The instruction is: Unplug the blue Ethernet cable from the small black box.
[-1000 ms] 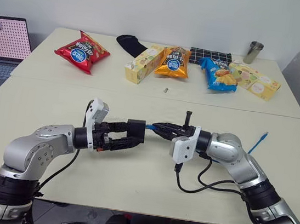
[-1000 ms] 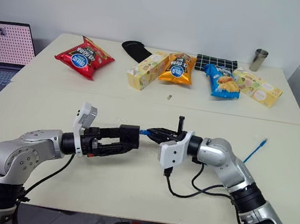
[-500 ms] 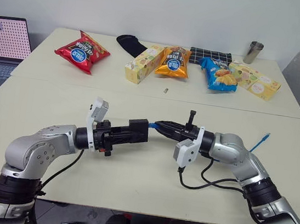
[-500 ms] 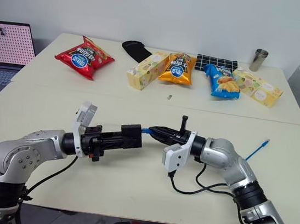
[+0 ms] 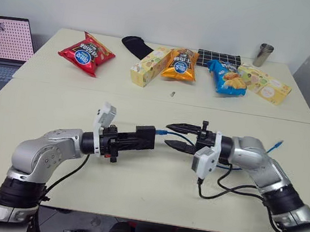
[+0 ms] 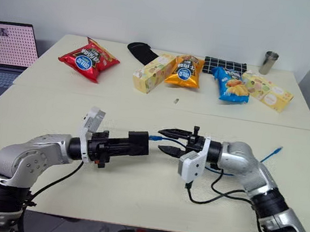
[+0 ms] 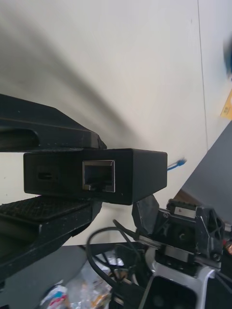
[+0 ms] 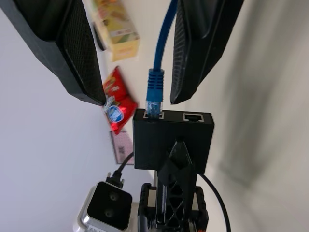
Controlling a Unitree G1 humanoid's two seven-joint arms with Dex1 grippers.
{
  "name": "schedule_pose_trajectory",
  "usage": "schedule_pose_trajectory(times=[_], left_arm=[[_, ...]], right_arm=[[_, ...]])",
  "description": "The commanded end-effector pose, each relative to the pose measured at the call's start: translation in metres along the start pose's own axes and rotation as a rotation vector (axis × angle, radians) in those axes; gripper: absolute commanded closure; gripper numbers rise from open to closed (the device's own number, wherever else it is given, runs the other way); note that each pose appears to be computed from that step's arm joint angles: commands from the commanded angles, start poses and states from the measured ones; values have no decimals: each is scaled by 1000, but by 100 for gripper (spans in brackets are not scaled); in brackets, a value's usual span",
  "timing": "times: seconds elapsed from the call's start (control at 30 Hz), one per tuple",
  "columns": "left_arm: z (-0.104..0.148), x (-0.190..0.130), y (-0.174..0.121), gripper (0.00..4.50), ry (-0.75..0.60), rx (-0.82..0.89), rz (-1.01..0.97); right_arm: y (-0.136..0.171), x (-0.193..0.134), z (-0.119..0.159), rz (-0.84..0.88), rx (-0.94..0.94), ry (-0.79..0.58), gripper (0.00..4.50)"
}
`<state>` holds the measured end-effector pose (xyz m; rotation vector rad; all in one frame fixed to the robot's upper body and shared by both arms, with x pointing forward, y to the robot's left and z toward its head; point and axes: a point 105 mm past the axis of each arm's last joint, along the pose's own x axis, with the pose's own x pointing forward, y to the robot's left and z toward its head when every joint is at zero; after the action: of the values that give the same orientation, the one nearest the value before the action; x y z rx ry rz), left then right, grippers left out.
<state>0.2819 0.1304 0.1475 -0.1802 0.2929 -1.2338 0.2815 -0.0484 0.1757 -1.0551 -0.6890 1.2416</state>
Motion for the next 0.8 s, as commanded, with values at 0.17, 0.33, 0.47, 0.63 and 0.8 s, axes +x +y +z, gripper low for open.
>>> schedule_pose_trajectory(times=[0.17,0.33,0.47,0.63,0.8], left_arm=[[-1,12,-6,370,37,135,-117],[3,15,-10,370,20,142,-172],[6,14,-12,370,13,148,-194],[4,15,-16,370,18,151,-216],[2,15,-17,370,28,165,-220]], right_arm=[[-14,-13,24,-24,855,-66,237],[-8,-11,23,16,1063,-53,237],[-2,-7,22,39,1152,-52,237],[1,-4,16,43,1190,-43,237],[-1,-3,9,40,1197,-28,237]])
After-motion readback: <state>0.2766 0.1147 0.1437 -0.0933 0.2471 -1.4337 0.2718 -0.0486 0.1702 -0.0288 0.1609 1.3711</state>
